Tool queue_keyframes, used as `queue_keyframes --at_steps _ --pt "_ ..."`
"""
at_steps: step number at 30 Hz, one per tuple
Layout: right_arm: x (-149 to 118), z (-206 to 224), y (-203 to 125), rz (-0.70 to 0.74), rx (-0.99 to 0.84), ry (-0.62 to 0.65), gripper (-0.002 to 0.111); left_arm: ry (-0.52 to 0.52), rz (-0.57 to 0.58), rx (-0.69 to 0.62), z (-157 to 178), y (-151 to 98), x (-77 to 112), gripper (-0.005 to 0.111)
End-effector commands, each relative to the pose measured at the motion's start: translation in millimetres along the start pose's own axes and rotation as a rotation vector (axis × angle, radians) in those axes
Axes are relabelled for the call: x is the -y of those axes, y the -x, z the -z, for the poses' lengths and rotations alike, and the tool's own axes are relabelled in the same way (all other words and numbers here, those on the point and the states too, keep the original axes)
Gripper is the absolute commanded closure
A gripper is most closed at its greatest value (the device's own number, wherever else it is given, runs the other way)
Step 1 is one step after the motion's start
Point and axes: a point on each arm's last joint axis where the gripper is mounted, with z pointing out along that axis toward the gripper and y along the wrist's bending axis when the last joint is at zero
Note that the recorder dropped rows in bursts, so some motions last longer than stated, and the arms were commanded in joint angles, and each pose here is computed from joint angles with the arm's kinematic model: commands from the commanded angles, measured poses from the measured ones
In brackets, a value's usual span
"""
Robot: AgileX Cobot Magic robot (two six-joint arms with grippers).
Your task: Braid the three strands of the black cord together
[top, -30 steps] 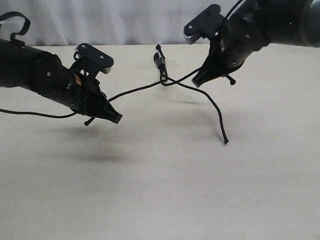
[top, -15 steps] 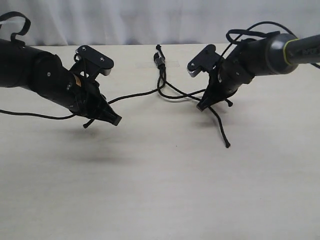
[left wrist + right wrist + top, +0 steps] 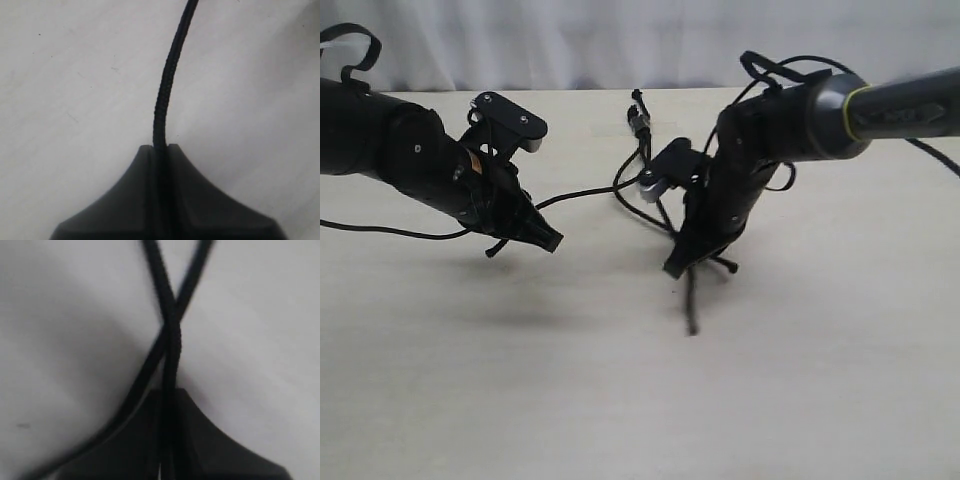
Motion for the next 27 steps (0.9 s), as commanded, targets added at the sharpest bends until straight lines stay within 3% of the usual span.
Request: queue_keyframes --at_steps 1,16,22,27 --pt "-30 32 16 0.097 0.092 0.057 0.104 -0.001 0.026 0.011 2 1 0.0 0.107" --pt "59 50 -21 -0.169 0.131 -0.026 0.104 0.000 0.029 0.009 2 1 -0.1 0.107" --pt "79 39 -32 -0.232 0.132 -0.038 0.104 -0.004 0.052 -0.009 2 -1 0.3 0.107" --pt "79 20 -36 -0.242 0.093 -0.019 0.104 -0.009 0.059 -0.034 2 -3 0.8 0.107"
